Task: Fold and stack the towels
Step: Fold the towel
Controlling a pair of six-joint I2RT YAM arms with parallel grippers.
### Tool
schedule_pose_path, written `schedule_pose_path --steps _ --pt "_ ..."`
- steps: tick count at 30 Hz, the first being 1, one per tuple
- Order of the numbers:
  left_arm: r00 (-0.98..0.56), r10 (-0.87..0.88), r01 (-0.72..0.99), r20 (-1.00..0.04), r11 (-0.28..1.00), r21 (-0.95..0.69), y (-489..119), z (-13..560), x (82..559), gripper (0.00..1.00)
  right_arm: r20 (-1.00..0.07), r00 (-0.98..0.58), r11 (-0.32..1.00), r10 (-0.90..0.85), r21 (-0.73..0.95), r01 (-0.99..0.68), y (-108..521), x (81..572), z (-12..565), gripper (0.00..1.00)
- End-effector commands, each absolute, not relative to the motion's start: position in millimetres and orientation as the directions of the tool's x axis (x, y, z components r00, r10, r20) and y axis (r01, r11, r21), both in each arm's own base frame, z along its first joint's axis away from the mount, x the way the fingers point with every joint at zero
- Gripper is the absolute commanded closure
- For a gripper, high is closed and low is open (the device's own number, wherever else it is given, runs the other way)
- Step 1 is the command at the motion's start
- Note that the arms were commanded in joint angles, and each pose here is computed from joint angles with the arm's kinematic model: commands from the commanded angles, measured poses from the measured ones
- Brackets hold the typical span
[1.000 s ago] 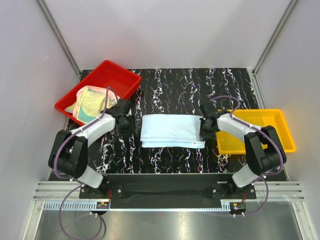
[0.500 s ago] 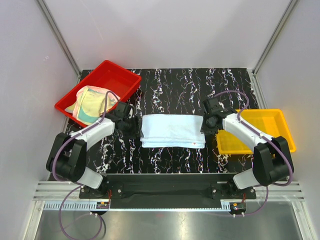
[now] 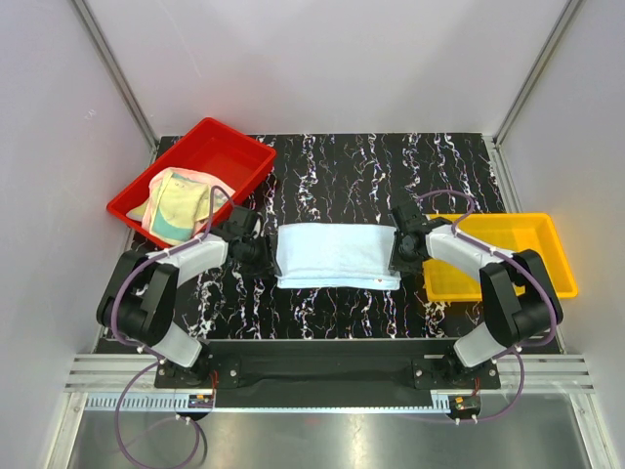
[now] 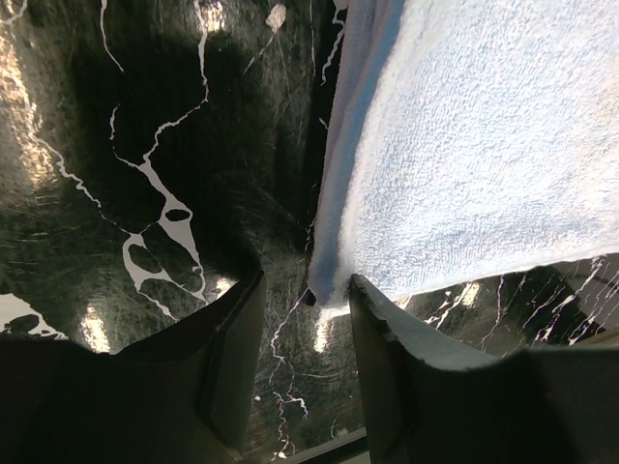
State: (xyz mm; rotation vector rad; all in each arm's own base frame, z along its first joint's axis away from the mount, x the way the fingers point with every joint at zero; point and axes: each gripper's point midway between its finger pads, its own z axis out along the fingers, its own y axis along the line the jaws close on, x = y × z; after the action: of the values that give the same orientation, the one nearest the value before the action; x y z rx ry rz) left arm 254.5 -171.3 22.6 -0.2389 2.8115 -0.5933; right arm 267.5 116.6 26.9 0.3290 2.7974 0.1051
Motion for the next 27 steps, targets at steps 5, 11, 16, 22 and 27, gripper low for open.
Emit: schedule_pose_path --steps 5,11,16,22,27 --pt "-0.948 -0.216 -0.091 -0.233 0.887 -0.452 -180.4 24.1 266.0 0.61 -0.329 -0.919 0.975 0.218 0.111 0.192 116.6 268.9 22.5 0.64" --pt "-0.948 -0.215 -0.087 -0.233 0.884 -0.459 -183.2 27.9 268.9 0.79 -0.33 -0.919 0.975 0.216 0.124 0.184 118.5 267.9 22.9 0.7" --pt "-0.948 -0.221 -0.09 -0.23 0.877 -0.472 -186.1 35.5 270.7 1.0 -0.349 -0.912 0.976 0.216 0.088 0.197 110.7 268.9 32.1 0.71" --pt "-0.948 -0.216 -0.087 -0.233 0.882 -0.462 -186.5 41.0 273.5 0.75 -0.362 -0.908 0.978 0.209 0.089 0.189 109.6 269.2 40.4 0.75" --pt "-0.95 -0.206 -0.077 -0.234 0.882 -0.465 -188.8 42.7 273.5 0.88 -0.362 -0.909 0.978 0.205 0.103 0.18 112.4 270.7 40.5 0.93"
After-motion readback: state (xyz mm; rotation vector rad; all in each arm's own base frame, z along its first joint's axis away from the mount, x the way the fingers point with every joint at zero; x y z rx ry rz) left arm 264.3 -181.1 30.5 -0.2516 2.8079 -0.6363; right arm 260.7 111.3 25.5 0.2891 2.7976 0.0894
